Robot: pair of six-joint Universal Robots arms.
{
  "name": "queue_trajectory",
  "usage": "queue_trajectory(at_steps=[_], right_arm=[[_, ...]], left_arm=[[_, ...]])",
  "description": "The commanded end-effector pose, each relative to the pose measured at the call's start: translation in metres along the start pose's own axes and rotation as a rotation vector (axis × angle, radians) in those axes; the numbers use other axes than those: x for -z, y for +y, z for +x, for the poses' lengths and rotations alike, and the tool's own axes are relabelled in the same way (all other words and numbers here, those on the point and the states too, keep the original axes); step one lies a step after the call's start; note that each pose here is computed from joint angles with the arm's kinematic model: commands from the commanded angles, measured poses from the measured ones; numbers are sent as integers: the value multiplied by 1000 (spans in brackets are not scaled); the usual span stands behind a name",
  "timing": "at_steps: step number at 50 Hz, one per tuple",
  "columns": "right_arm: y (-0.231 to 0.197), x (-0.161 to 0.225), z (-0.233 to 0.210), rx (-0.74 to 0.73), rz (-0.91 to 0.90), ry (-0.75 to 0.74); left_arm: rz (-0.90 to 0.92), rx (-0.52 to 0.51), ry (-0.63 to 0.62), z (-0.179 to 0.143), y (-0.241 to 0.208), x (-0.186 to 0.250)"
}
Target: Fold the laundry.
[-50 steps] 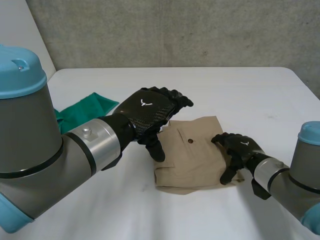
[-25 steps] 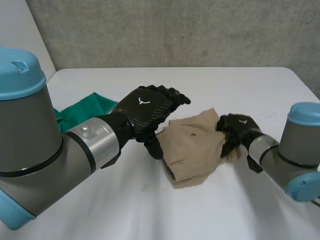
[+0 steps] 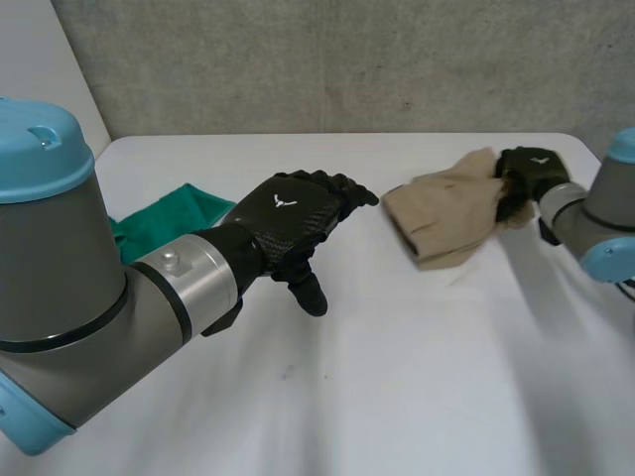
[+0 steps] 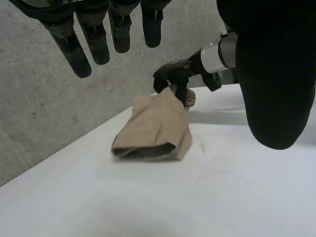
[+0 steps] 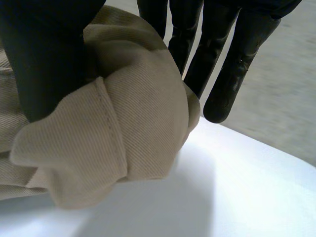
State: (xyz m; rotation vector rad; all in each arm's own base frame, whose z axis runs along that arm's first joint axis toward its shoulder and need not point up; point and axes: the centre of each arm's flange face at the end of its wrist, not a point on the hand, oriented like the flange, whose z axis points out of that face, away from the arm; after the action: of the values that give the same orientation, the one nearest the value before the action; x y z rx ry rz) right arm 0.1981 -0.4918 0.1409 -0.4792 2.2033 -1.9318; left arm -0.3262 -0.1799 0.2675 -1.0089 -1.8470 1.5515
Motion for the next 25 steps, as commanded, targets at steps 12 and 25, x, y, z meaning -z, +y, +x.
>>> queue_trajectory(at_steps=[12,25], right_arm=[[24,-15,149,6,80,225],[21,-10,186,70,142,260]], left_arm=[[-17,31,-5,-2,6,-2],[-19,33,-6,-2,6,-1]])
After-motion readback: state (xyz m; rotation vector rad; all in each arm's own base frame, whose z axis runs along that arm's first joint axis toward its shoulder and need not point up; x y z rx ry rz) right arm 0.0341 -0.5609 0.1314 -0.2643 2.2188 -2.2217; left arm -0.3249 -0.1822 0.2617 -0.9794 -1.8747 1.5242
